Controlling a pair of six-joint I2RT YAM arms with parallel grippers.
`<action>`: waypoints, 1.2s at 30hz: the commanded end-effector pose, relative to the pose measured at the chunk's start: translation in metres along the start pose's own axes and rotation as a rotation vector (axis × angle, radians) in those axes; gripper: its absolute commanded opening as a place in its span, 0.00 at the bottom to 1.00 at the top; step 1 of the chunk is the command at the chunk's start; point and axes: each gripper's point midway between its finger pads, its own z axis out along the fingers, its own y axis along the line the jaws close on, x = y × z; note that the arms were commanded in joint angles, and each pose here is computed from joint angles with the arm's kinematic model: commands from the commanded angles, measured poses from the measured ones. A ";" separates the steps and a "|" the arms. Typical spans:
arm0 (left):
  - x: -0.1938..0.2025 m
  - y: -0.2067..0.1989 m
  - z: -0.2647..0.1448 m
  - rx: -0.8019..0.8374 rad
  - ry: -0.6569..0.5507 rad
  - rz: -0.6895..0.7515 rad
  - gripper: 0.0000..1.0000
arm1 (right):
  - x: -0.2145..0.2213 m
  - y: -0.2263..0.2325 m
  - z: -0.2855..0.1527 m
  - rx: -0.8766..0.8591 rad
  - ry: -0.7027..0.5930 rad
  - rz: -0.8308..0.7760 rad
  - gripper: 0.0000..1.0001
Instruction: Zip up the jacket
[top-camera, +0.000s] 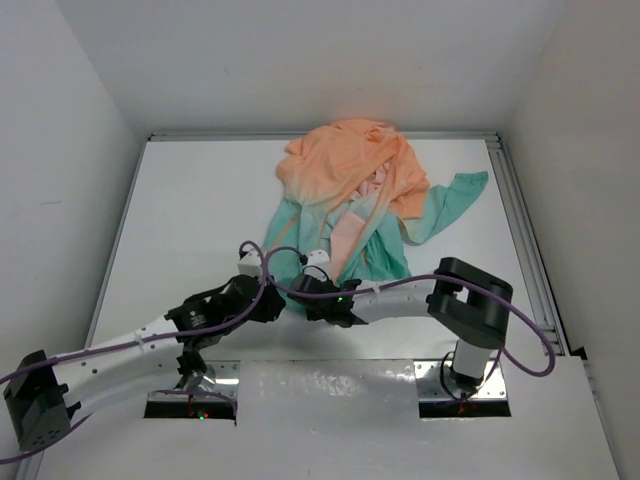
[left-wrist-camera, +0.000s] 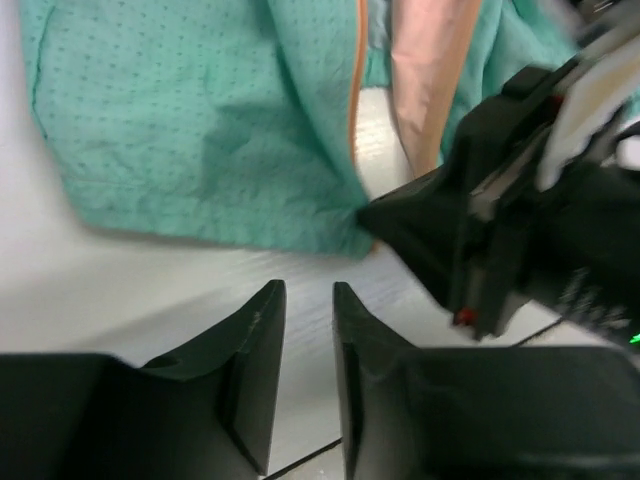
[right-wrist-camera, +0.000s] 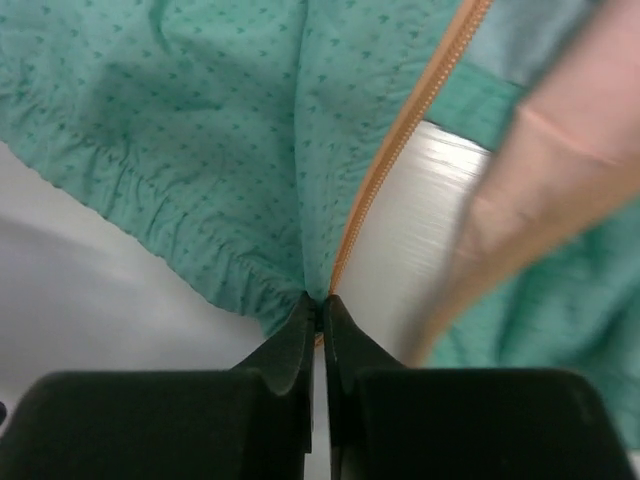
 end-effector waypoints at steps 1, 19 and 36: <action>-0.007 -0.029 0.002 0.130 -0.004 0.033 0.28 | -0.012 -0.026 -0.022 0.067 -0.063 -0.055 0.04; 0.012 -0.055 0.030 0.177 0.099 0.227 0.28 | -0.007 -0.064 -0.091 -0.038 -0.130 0.057 0.06; 0.032 -0.043 0.063 0.068 0.171 0.355 0.42 | -0.001 -0.059 -0.109 -0.174 -0.142 0.091 0.13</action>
